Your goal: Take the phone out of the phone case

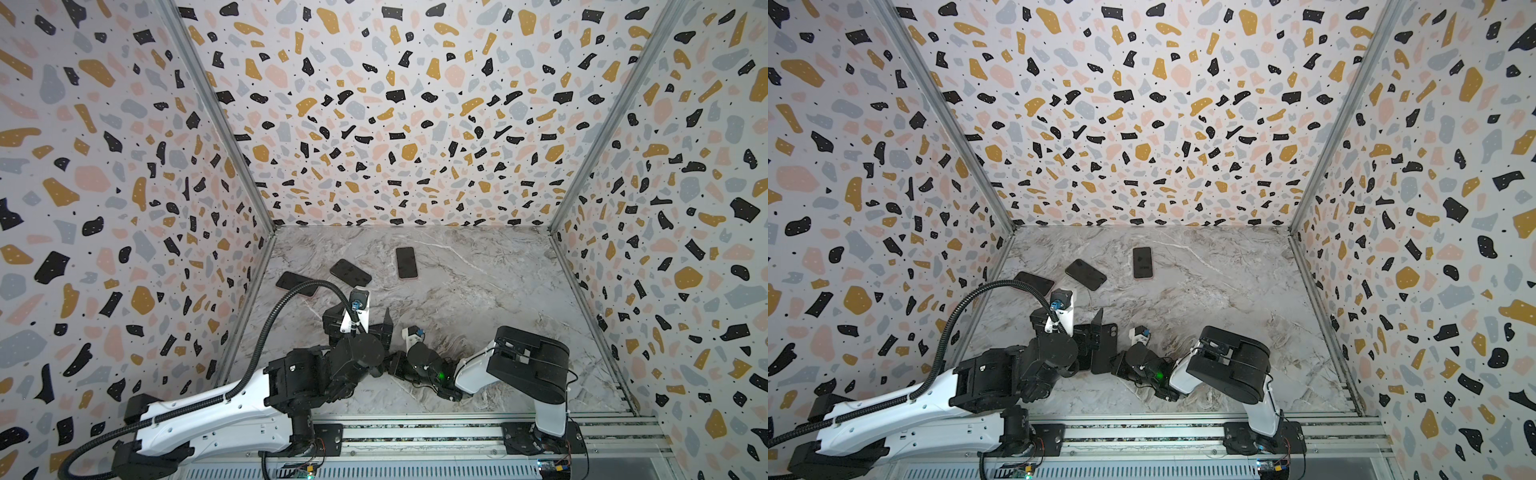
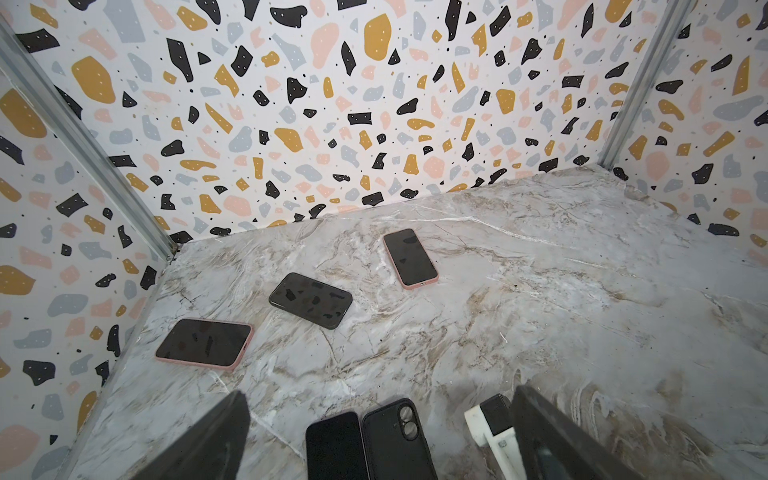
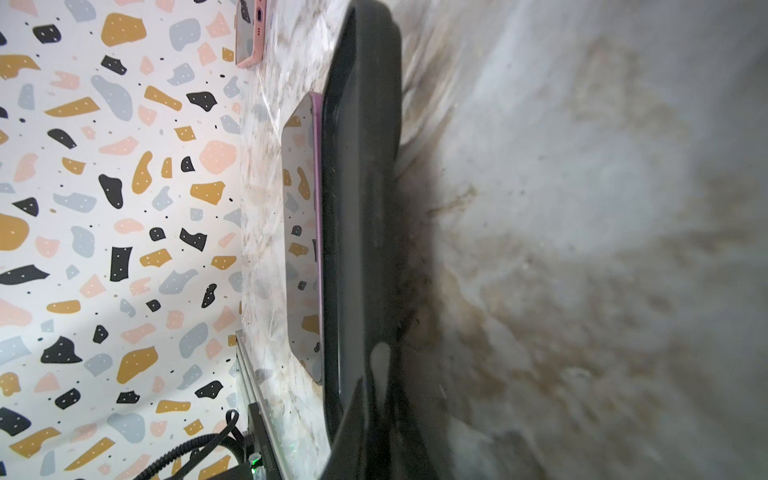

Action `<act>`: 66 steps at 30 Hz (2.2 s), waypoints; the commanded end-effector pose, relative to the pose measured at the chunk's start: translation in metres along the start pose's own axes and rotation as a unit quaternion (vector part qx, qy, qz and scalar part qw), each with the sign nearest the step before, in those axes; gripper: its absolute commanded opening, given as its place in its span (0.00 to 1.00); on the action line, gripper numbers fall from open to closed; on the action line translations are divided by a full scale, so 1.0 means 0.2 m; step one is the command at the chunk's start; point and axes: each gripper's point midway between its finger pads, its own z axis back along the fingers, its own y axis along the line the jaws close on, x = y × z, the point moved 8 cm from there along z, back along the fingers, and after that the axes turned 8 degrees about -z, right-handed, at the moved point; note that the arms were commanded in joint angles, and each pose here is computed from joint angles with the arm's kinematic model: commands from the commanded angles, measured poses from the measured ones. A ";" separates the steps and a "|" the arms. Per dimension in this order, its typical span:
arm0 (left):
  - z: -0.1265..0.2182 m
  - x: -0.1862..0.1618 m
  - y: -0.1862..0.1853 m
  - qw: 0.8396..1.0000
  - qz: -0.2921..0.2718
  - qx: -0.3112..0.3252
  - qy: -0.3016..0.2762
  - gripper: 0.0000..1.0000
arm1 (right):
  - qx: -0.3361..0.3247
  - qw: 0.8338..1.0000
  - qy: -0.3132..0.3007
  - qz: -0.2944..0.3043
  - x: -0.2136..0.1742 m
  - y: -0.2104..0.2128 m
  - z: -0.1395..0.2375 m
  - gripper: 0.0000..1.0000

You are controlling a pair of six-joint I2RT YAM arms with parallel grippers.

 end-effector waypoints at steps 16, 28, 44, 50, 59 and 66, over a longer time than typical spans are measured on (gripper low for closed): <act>-0.01 0.02 0.00 1.000 0.027 0.005 -0.006 1.00 | -0.009 1.000 -0.009 0.012 0.03 0.05 -0.09 0.00; -0.01 0.03 -0.01 0.999 0.034 0.003 -0.006 0.99 | -0.012 0.999 0.008 0.029 0.01 0.06 -0.04 0.39; -0.01 0.06 -0.01 0.999 0.047 0.000 -0.001 0.99 | -0.068 0.994 0.005 0.088 0.04 0.02 0.14 0.75; 0.00 0.07 -0.01 0.999 0.050 -0.008 0.002 0.99 | -0.074 0.992 0.009 0.106 0.09 0.02 0.08 0.74; 0.03 0.08 0.03 0.998 0.067 -0.008 -0.004 0.99 | -0.065 0.991 0.031 0.112 0.11 0.04 -0.05 0.71; 0.03 0.07 0.04 0.998 0.064 -0.004 -0.002 0.99 | -0.036 0.993 0.054 0.102 0.06 0.10 -0.17 0.69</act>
